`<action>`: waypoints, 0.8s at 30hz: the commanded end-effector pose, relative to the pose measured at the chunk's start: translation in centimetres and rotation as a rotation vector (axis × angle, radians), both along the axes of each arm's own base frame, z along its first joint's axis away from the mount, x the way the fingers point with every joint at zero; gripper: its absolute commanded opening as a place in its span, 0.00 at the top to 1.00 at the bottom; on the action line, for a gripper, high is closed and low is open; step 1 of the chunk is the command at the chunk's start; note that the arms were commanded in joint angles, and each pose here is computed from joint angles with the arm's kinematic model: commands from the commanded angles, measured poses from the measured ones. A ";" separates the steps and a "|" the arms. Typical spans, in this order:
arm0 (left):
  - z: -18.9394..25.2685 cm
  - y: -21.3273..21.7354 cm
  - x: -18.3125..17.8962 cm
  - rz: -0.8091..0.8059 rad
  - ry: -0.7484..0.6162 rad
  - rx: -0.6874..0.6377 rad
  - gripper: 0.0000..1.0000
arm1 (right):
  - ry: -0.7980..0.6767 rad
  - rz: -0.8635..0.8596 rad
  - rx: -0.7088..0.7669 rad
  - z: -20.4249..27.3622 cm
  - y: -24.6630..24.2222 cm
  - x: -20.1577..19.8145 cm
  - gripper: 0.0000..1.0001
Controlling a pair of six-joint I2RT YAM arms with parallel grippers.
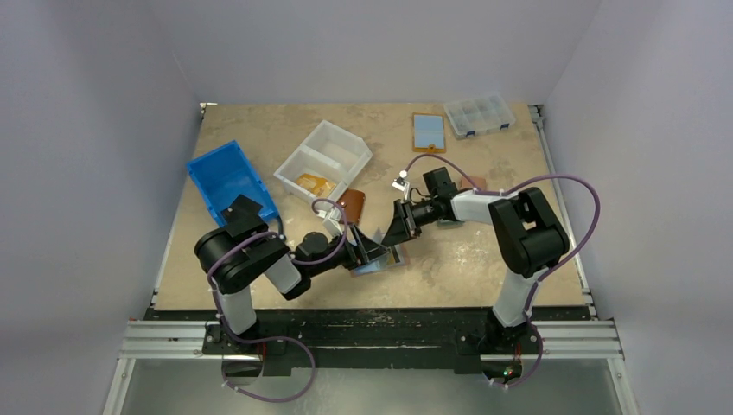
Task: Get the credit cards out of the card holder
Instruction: Remove the credit card from the card holder.
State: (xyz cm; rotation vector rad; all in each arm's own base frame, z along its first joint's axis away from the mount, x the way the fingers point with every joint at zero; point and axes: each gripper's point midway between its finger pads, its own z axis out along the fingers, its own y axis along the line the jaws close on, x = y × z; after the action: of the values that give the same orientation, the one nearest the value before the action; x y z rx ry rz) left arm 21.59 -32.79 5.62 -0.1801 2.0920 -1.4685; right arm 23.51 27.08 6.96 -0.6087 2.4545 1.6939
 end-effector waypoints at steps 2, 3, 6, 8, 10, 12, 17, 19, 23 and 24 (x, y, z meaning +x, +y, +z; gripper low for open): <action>1.5 -0.7 -0.4 -0.033 -0.030 -0.069 0.20 | -0.025 0.051 0.082 2.3 1.1 -1.0 0.64; 1.5 -0.6 -0.3 -0.027 -0.030 -0.064 0.20 | -0.021 0.058 0.088 2.4 1.2 -1.2 0.63; 1.1 -0.4 0.0 -0.013 -0.022 -0.023 0.20 | -0.009 0.083 0.112 2.8 1.4 -1.7 0.59; 0.5 -0.2 0.2 0.002 -0.007 0.009 0.22 | -0.005 0.107 0.134 3.2 1.7 -2.1 0.56; 0.1 0.0 0.3 0.009 0.004 0.034 0.25 | -0.003 0.119 0.142 3.4 1.9 -2.4 0.52; -0.5 0.2 0.3 0.017 0.019 0.055 0.30 | 0.007 0.132 0.155 3.5 2.0 -2.7 0.49; -1.0 0.7 0.3 0.035 0.031 0.097 0.32 | 0.035 0.157 0.172 3.6 2.3 -3.4 0.49; -1.0 0.9 0.3 0.042 0.029 0.119 0.32 | 0.039 0.166 0.179 3.7 2.3 -3.5 0.50; -0.9 1.5 0.5 0.063 0.027 0.178 0.30 | 0.051 0.173 0.185 3.7 2.5 -3.7 0.60; -1.0 1.7 0.6 0.074 0.026 0.199 0.30 | 0.053 0.174 0.185 3.7 2.5 -3.7 0.63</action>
State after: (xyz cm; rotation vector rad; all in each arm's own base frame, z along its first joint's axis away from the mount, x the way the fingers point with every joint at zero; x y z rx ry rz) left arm 20.69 -32.49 6.04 -0.1654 2.1669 -1.4142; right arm 21.94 28.98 8.35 -0.7159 2.3677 1.8123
